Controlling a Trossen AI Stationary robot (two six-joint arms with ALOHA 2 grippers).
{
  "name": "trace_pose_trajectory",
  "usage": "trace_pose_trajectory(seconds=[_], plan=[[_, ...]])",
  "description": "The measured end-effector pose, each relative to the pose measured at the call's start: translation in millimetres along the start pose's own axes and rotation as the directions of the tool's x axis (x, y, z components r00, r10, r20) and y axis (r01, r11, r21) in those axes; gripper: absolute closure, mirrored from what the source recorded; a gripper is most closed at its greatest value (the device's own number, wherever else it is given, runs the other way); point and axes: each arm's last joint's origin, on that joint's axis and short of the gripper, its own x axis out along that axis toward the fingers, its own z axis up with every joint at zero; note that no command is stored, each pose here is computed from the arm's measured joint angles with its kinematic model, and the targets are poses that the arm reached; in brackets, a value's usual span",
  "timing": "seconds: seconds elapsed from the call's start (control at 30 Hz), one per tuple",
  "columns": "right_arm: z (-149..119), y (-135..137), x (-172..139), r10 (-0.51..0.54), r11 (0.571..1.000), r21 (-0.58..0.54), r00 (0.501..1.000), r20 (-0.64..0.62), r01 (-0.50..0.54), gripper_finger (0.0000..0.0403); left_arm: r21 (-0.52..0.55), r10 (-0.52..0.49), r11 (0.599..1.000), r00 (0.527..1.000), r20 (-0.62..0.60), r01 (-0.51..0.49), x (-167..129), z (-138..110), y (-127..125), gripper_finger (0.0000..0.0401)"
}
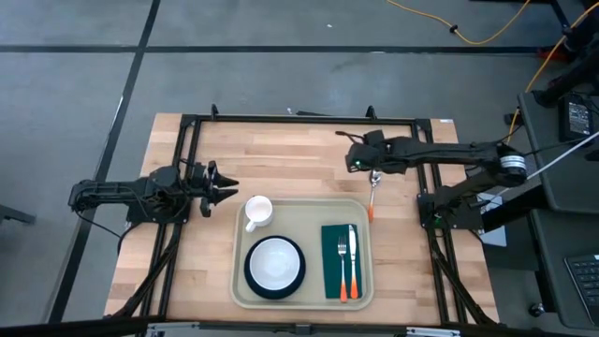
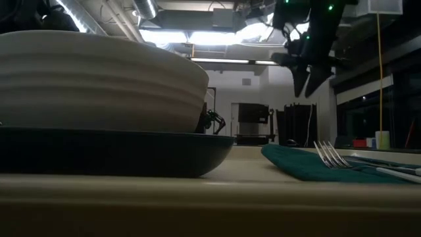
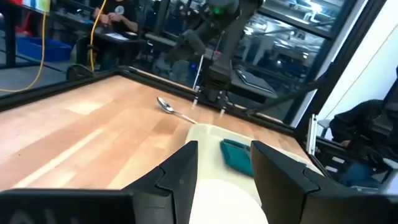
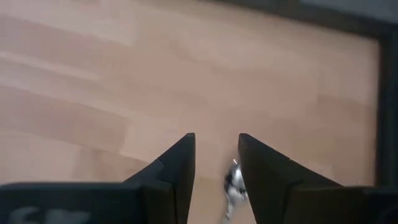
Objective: Set up tray
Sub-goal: Put the orange spoon on top of the dark green napkin to the left of the orange fork
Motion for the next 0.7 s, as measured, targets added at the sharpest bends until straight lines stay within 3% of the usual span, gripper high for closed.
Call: trace_pose_trajectory(seconds=[0.2, 0.3, 0.5, 0.7], plan=[[-13, -3, 13, -0.143, 0.985, 0.080, 0.981, -0.131, 0.154, 0.0274, 0.002, 0.008, 1.000, 1.000, -0.007, -0.008, 0, -1, 0, 0.0258], [-17, -5, 15, -0.179, 0.971, 0.127, 0.967, -0.179, 0.204, 0.0274, 0.081, 0.009, 0.997, 1.000, -0.010, -0.008, 0, -1, 1, 0.0258], [-21, -5, 13, -0.183, 0.953, 0.203, 0.960, -0.210, 0.226, 0.0274, 0.267, 0.004, 0.964, 1.000, -0.012, -0.001, 0, -1, 0, 0.0258], [-25, -4, 12, -0.149, 0.942, 0.239, 0.933, -0.329, 0.235, 0.0274, 0.264, -0.050, 0.963, 0.999, -0.018, 0.053, 0, -1, -1, 0.0258]])
